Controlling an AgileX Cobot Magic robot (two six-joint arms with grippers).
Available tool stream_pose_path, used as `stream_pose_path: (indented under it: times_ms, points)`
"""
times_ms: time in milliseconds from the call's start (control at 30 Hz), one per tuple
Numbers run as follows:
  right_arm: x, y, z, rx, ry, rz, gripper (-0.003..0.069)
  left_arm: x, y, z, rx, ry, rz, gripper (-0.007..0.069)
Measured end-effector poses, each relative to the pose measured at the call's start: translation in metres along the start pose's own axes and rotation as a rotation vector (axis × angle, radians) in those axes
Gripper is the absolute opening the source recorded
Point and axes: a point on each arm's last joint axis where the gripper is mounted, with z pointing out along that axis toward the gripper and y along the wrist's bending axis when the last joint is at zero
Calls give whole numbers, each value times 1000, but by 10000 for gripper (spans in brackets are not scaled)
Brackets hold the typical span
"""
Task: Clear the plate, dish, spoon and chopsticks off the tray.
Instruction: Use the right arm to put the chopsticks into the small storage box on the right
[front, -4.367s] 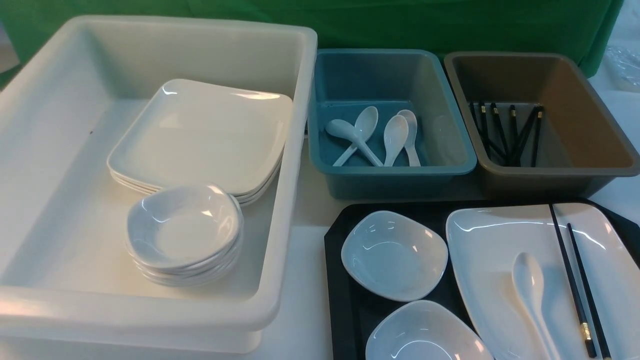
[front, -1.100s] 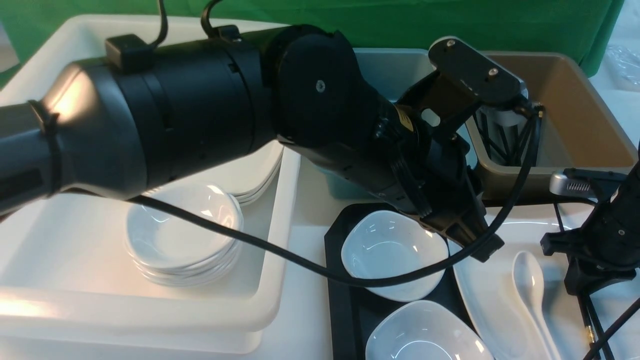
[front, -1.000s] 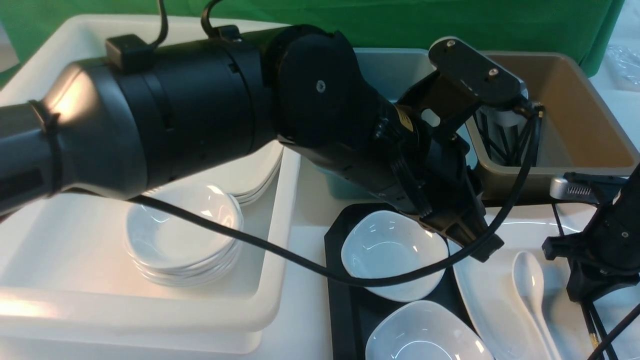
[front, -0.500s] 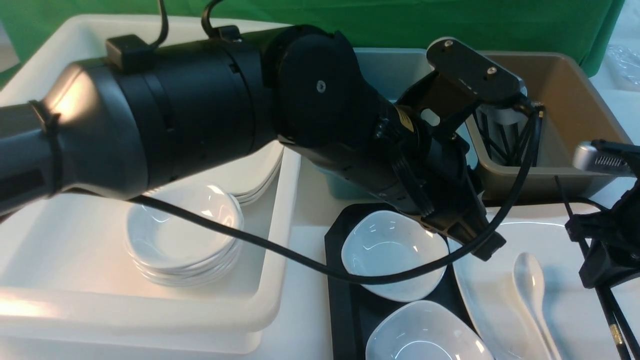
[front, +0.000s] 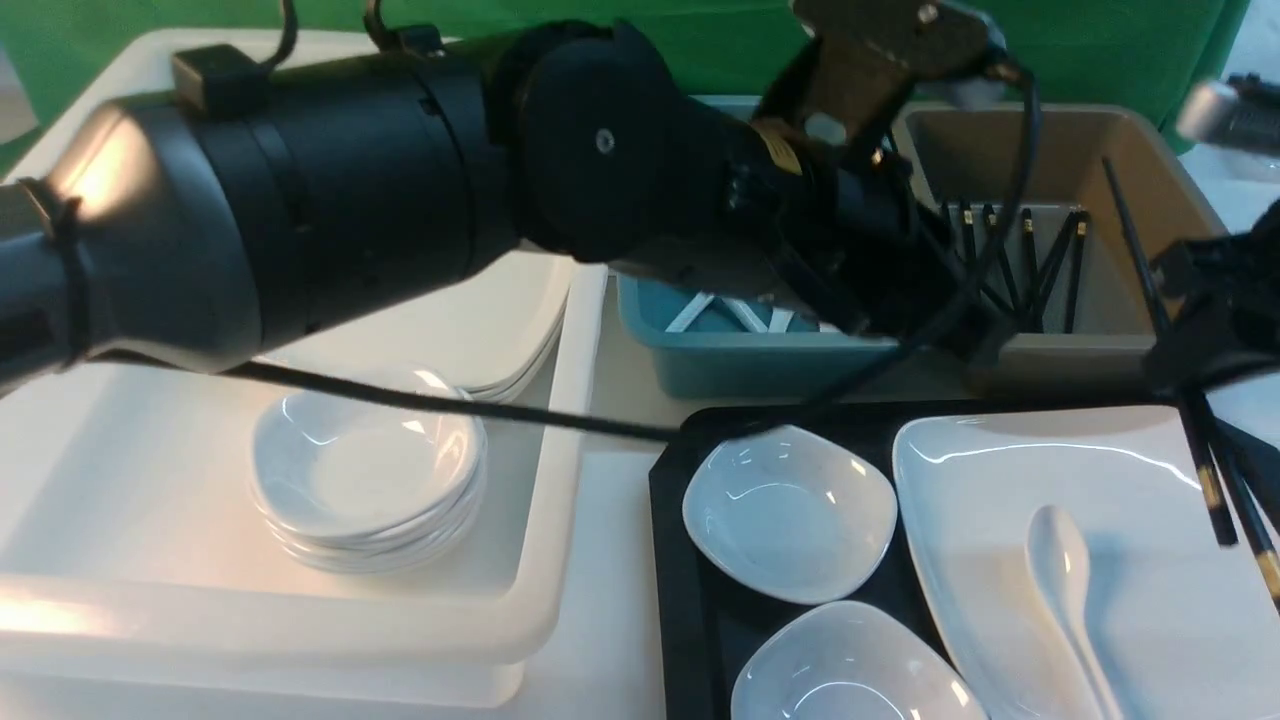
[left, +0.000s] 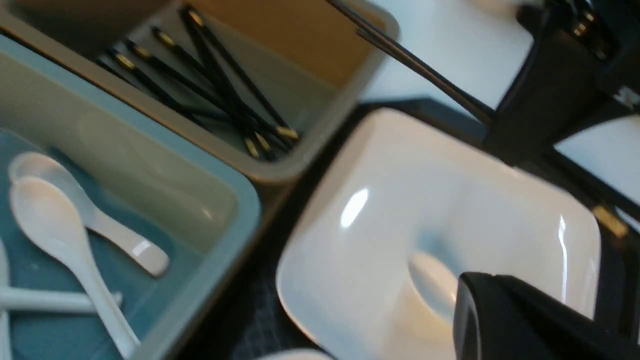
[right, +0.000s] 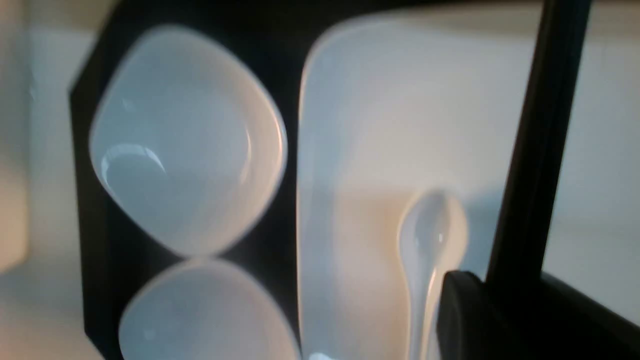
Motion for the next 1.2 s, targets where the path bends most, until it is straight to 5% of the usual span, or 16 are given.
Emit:
stream_pose_path:
  times_ms: [267, 633, 967, 1067, 1200]
  points:
    - [-71, -4, -7, 10, -200, 12, 142, -19, 13, -4, -88, -193, -31, 2]
    - [-168, -61, 26, 43, -444, 112, 142, -21, 14, -5, -98, -213, -28, 2]
    - [-185, -83, 93, 44, -435, 163, 142, -18, 13, -4, -96, -176, 15, 2]
    - [-183, -87, 106, 40, -396, 186, 202, -16, 13, -4, -93, -158, 28, 2]
    - [-175, -85, 111, 30, -290, 188, 367, -15, 12, -4, -89, -144, 33, 2]
